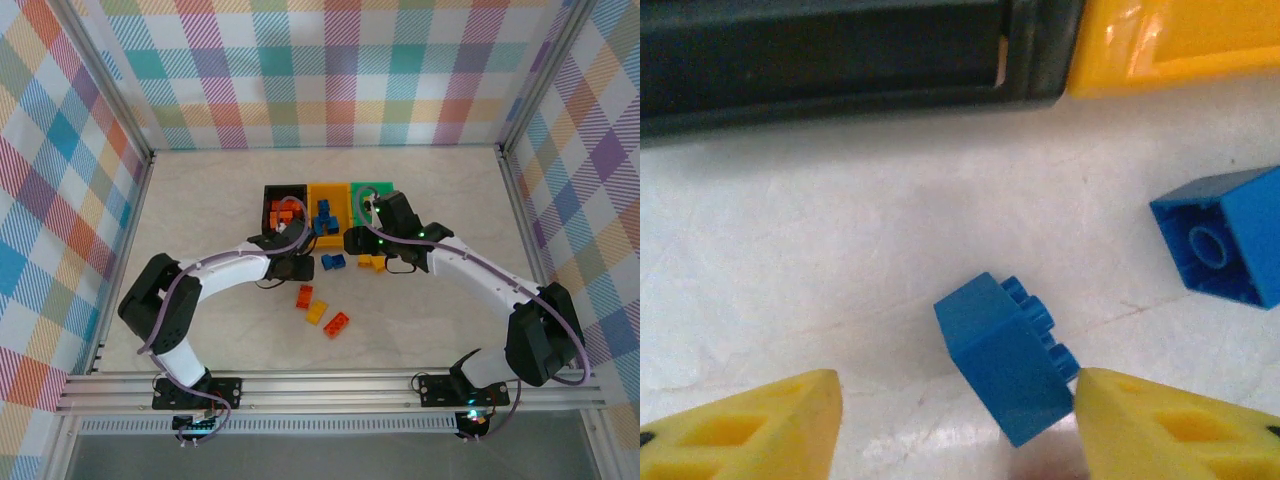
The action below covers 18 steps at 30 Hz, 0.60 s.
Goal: Sort the legos into containers by color
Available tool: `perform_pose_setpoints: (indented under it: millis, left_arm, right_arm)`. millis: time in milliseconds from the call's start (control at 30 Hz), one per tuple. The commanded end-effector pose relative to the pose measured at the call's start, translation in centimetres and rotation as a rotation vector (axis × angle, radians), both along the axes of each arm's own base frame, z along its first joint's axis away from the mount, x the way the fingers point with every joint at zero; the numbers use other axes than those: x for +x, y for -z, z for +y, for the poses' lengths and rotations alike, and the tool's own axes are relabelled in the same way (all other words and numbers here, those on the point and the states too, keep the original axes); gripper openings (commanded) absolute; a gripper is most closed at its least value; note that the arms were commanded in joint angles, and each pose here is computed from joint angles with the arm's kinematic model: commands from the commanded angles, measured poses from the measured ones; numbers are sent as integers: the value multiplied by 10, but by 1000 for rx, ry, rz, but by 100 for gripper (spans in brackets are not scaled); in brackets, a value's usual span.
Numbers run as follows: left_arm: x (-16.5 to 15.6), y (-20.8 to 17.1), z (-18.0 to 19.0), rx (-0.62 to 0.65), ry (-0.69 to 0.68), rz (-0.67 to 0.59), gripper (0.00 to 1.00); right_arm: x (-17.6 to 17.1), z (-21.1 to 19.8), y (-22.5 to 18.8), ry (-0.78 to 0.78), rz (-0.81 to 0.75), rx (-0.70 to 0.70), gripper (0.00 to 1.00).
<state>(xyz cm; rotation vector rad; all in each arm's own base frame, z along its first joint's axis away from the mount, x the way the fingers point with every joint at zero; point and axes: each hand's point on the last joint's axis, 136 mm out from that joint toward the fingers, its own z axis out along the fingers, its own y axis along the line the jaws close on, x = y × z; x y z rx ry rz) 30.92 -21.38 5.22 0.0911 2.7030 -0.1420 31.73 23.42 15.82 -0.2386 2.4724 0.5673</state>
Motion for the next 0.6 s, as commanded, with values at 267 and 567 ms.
perform_pose_setpoints:
  millis: [267,567]
  left_arm:
    - [11,2,-10,17,12,10,78]
    - [19,30,0,85,-21,41,56]
  right_arm:
    - [-1,1,-9,2,-26,28,71]
    - [-4,-2,-15,7,-38,32,72]
